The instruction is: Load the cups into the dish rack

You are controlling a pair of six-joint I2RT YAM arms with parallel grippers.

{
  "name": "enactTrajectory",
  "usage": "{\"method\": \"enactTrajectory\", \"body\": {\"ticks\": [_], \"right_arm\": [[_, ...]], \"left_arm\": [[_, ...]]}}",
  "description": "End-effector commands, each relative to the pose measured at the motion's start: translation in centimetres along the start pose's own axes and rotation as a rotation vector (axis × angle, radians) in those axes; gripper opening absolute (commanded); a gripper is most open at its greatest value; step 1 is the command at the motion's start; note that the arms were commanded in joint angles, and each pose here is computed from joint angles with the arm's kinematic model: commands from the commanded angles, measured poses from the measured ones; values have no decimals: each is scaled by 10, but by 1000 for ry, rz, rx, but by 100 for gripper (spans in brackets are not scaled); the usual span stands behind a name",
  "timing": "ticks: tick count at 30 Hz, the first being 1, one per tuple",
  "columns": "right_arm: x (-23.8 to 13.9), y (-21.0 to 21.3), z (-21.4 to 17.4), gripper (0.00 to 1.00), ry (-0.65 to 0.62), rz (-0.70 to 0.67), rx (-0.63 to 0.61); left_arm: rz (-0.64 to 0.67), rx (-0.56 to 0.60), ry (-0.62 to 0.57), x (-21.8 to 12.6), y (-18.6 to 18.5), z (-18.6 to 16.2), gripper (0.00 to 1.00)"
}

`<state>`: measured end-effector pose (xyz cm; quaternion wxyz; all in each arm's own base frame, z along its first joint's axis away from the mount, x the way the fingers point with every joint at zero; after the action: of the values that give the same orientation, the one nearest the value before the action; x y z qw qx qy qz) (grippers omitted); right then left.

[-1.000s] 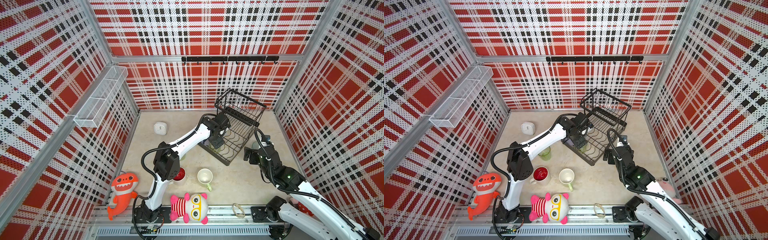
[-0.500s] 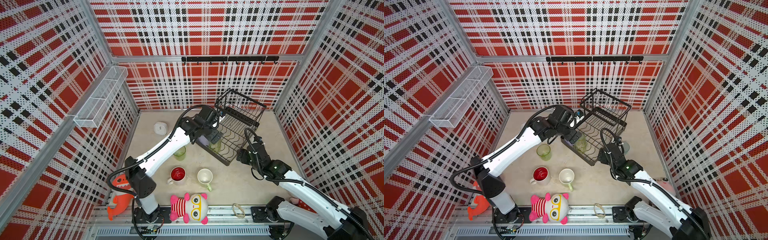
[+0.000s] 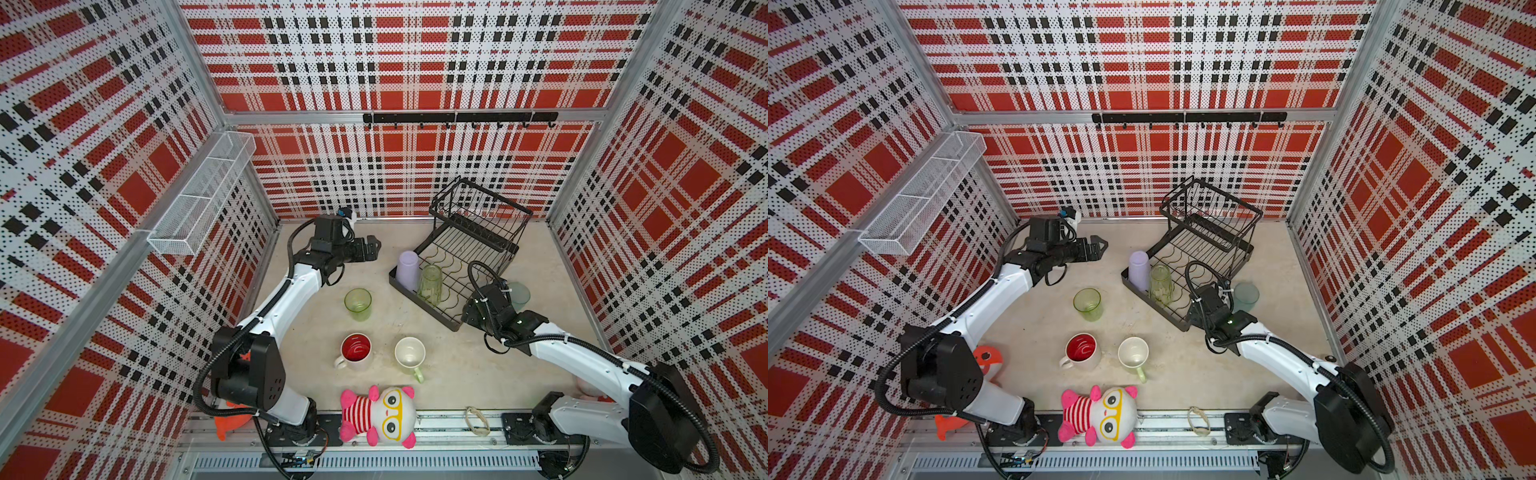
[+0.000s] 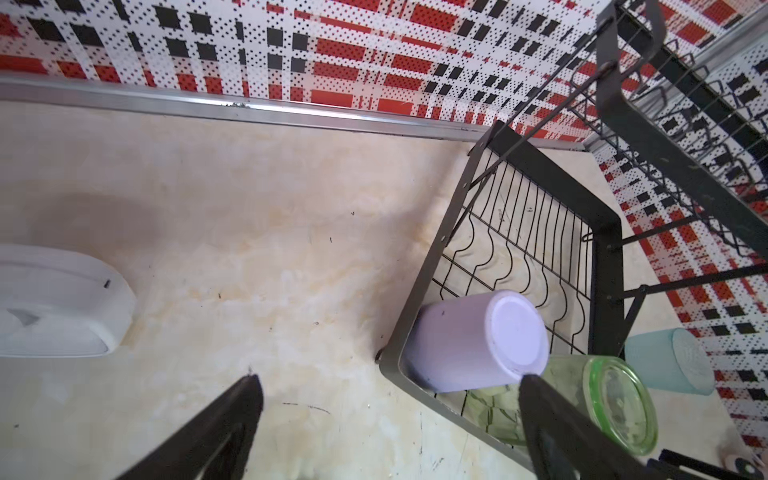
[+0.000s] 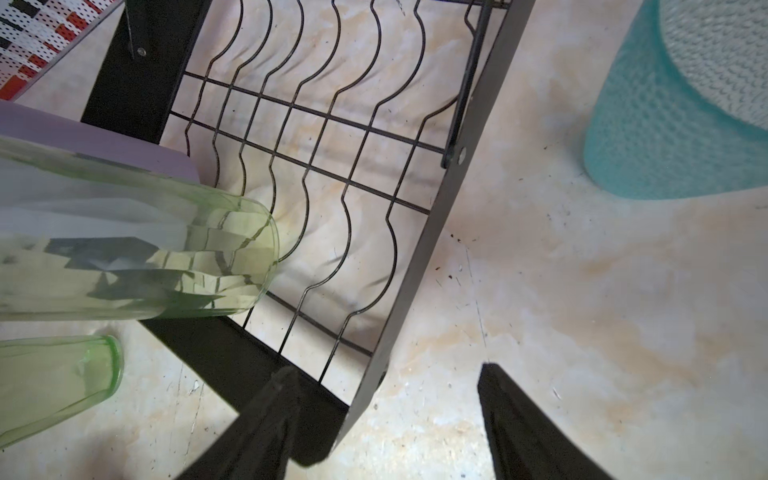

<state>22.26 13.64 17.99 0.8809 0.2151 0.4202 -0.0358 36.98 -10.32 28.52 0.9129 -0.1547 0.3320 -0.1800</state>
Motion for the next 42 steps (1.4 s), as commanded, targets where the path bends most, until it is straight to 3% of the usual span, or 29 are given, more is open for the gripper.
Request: {"method": "enactTrajectory", "body": {"ticks": [1,3,7,11,15,25,32,38,42], "right_arm": [[3,8,4,67,-27,26,24],[7,8,3,62,-22,14,23],[22,7,-1,61,0,-13,10],[28,10,1,57,4,5,29],[35,11,5,50,20,4,28],[46,11,7,41,54,-56,-50],[56,13,5,38,96,-108,-115],[62,17,2,24,145,-90,-171],[64,16,-2,21,170,-102,-217]], "left_arm": [[-113,-56,-65,16,-6,9,98],[-117,-95,-53,30,2,4,98],[-101,-151,-70,43,19,5,98],[-164,-223,-63,66,20,7,98],[-133,-204,-34,84,13,2,98],[-45,-162,-33,60,8,-1,98],[-52,-178,1,59,12,-12,98],[-55,-181,2,56,14,-12,98],[-45,-188,-3,53,19,-12,98]]}}
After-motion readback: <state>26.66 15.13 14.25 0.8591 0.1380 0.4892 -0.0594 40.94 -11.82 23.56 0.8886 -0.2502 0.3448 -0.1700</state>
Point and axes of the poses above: each gripper's point midway between its finger pads, its own x axis out along the fingers, its own y axis along the line the jaws close on, z = x × y, the point moved 10 cm from there along -x, back along the fingers, and after that the axes turned 1 degree about -x, right-handed, at the moved point
